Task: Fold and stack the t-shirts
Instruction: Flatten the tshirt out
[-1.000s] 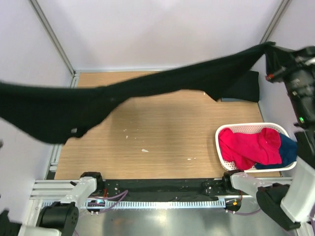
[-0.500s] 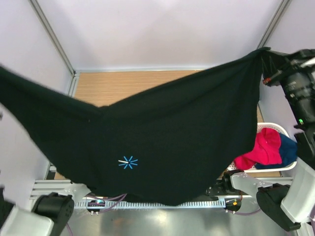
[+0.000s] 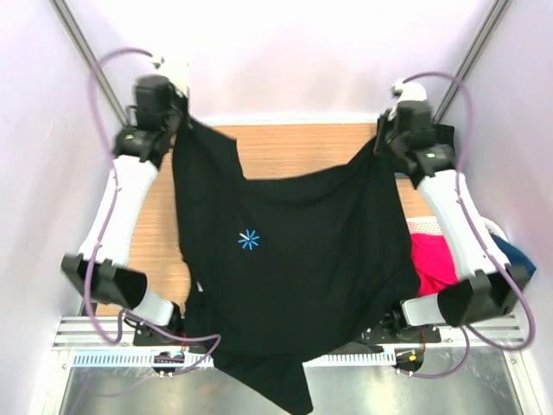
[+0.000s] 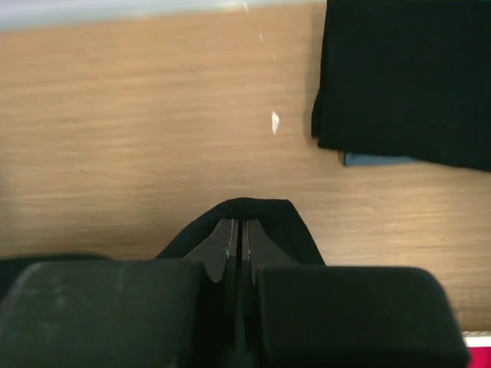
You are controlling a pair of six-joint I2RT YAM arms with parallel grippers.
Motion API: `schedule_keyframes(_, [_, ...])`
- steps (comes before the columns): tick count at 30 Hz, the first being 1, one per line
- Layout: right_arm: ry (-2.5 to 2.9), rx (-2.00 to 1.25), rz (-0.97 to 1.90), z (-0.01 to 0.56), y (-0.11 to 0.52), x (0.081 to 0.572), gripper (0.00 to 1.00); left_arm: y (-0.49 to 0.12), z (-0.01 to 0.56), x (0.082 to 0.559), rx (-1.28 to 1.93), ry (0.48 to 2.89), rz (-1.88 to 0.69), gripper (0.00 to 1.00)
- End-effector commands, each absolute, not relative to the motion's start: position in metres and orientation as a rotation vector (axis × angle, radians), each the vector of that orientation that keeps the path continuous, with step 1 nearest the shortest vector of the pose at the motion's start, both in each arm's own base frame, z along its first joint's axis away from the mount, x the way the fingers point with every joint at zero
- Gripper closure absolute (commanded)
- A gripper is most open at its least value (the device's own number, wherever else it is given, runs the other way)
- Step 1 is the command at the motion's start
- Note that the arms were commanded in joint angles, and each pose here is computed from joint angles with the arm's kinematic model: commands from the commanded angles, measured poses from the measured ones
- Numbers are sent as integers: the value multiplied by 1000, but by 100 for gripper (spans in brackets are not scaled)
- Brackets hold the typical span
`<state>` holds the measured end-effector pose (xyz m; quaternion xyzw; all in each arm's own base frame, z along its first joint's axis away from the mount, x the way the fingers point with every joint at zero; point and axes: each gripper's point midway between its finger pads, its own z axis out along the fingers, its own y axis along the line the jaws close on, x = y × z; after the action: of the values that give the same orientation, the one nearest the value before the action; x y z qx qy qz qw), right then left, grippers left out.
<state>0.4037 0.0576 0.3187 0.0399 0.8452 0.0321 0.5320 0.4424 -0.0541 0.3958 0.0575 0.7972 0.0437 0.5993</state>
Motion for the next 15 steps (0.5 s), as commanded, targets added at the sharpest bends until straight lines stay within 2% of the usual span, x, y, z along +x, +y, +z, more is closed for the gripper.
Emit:
schedule_keyframes(1, [1933,164,50,298,55,440,99,-46,380,468,63,1797,90,100])
schedule_keyframes(6, [2056,142,75,198,76,504,99,-32,292,519,-10,1948,115,100])
schedule_keyframes(8, [2029,122,101,200,85,532,99,-23,283,530,-35,1961,130,100])
schedule_keyframes(10, [2068,103,114,166,94,556,99,-6,267,539,-91,1986,150,100])
schedule_keyframes(15, [1996,77,136,171,108,617,99,24,257,549,-146,1981,193,100])
